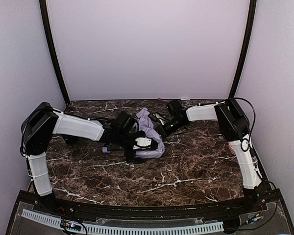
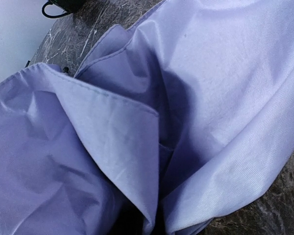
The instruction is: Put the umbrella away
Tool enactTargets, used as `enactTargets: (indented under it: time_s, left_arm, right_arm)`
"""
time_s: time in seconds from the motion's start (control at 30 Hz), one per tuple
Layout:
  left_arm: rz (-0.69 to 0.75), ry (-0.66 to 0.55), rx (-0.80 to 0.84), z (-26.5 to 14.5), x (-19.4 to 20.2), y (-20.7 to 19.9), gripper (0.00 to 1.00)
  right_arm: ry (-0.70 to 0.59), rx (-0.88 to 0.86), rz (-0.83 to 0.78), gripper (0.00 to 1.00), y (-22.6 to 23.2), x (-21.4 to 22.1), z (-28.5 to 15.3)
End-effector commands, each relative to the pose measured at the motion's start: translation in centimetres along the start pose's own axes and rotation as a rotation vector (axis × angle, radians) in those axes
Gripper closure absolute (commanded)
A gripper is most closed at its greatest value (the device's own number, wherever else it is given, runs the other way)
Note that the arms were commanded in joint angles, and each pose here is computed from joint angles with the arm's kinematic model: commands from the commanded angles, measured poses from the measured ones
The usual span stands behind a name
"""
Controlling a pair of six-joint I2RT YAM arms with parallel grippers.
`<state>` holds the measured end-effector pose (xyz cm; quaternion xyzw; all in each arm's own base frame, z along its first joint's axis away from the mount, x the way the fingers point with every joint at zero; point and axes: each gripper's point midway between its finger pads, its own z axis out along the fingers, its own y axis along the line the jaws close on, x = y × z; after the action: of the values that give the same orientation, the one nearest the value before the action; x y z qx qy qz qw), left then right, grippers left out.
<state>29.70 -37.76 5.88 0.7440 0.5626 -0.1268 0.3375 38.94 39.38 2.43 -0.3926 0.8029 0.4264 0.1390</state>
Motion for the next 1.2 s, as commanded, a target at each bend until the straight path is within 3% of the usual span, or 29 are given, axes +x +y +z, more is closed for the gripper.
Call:
enactTargets:
  time_s: [0.0,0.17,0.4,0.5,0.67,0.77,0.9,1.0,1.17]
  left_arm:
    - [-0.074,0.173,0.084,1.3,4.2,-2.3,0.04]
    - [-0.185,0.232,0.193,1.4,5.6,-4.4,0.14]
    - [-0.381,0.273,0.414,1.6,6.2,-8.0,0.31]
    - [-0.451,0.248,0.469,1.4,5.6,-9.0,0.39]
    - [-0.581,0.194,0.549,0.9,5.0,-10.0,0.51]
    - [-0.650,0.137,0.603,0.5,4.2,-10.2,0.52]
    - [-0.725,0.054,0.688,0.2,2.9,-10.2,0.52]
    - [-0.768,0.048,0.734,0.6,2.6,-10.3,0.52]
    - [-0.808,0.065,0.766,1.0,3.0,-11.0,0.52]
  right_arm:
    - [0.128,0.033,0.103,0.97,-1.4,4.6,1.6]
    - [0.063,0.048,0.087,0.84,-1.3,1.7,-1.0]
    - [-0.122,0.148,0.106,0.64,-1.6,-2.1,-9.8]
    - [-0.203,0.226,0.034,0.58,-0.1,-2.8,-13.4]
    - [-0.296,0.338,-0.180,0.52,4.1,-1.9,-15.7]
    - [-0.274,0.389,-0.480,0.50,8.3,0.3,-14.3]
    - [-0.145,0.427,-0.937,0.44,14.0,4.7,-9.6]
    - [-0.109,0.460,-1.052,0.40,15.5,5.2,-7.5]
    - [0.055,0.477,-1.093,0.33,14.6,6.7,-3.2]
